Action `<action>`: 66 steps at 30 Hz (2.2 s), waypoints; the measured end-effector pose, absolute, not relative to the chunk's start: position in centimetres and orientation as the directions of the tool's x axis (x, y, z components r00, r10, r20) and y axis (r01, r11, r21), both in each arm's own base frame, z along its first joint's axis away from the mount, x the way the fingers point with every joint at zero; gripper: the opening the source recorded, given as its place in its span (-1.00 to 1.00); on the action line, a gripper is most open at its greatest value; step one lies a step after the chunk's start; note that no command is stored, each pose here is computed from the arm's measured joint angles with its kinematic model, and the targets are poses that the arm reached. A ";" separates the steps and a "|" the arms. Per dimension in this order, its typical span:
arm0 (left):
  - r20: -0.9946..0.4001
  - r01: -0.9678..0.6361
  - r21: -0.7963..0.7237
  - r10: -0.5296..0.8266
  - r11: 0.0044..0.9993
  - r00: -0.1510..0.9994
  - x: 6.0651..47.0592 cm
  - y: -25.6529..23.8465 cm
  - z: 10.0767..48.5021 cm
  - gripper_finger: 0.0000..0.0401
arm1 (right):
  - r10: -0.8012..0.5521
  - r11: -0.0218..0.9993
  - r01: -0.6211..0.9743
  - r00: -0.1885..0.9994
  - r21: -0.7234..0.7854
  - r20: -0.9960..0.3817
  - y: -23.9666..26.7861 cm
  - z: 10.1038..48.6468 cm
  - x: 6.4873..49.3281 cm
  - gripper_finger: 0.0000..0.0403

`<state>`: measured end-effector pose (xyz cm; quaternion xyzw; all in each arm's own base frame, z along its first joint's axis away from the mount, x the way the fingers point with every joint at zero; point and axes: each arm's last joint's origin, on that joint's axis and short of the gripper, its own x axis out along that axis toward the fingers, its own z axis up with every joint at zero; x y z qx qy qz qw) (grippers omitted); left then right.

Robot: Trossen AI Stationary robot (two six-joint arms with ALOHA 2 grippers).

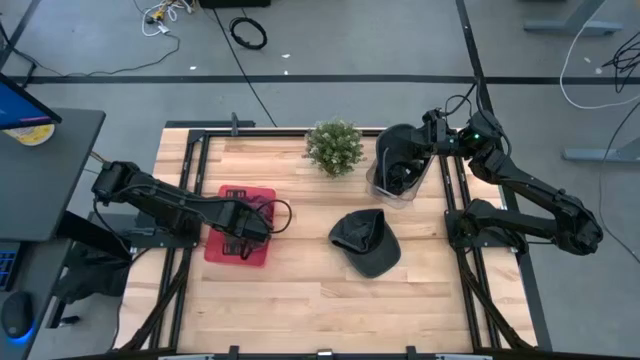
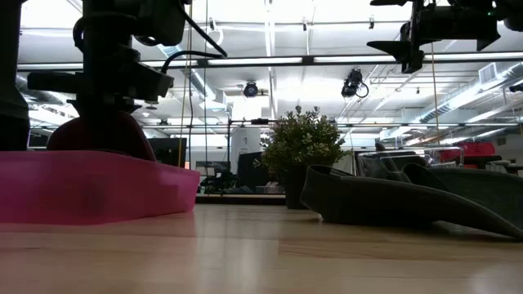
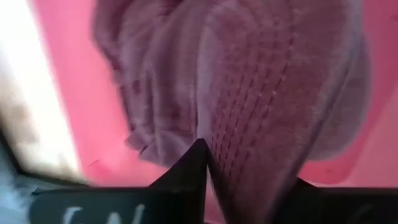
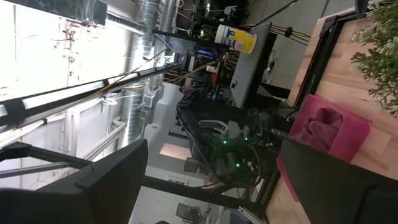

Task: Pick & Place hat
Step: Put the red cap into the red bin, then put the black cap into the transparent bin

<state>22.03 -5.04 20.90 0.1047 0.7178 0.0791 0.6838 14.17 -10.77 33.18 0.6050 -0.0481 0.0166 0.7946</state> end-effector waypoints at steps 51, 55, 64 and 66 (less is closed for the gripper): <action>-0.827 -0.250 -0.137 0.028 0.958 0.561 26.0 -3.0 34.4 0.87 | 0.258 0.298 -0.070 0.966 0.952 -0.010 -7.0 32.6 13.0 0.84; -0.696 -0.351 -0.157 0.149 0.923 0.703 27.1 -1.9 36.9 0.87 | 0.247 0.285 0.094 0.954 0.954 -0.168 -5.1 30.9 11.9 0.84; -0.479 -0.445 -0.217 0.302 0.869 0.824 28.8 0.4 39.1 0.87 | 0.129 0.283 0.542 0.796 0.791 -0.592 -1.6 27.0 8.4 0.84; -0.480 -0.453 -0.218 0.309 0.864 0.821 29.0 0.7 39.0 0.87 | 0.126 0.274 0.565 0.781 0.778 -0.612 -1.2 26.9 8.1 0.84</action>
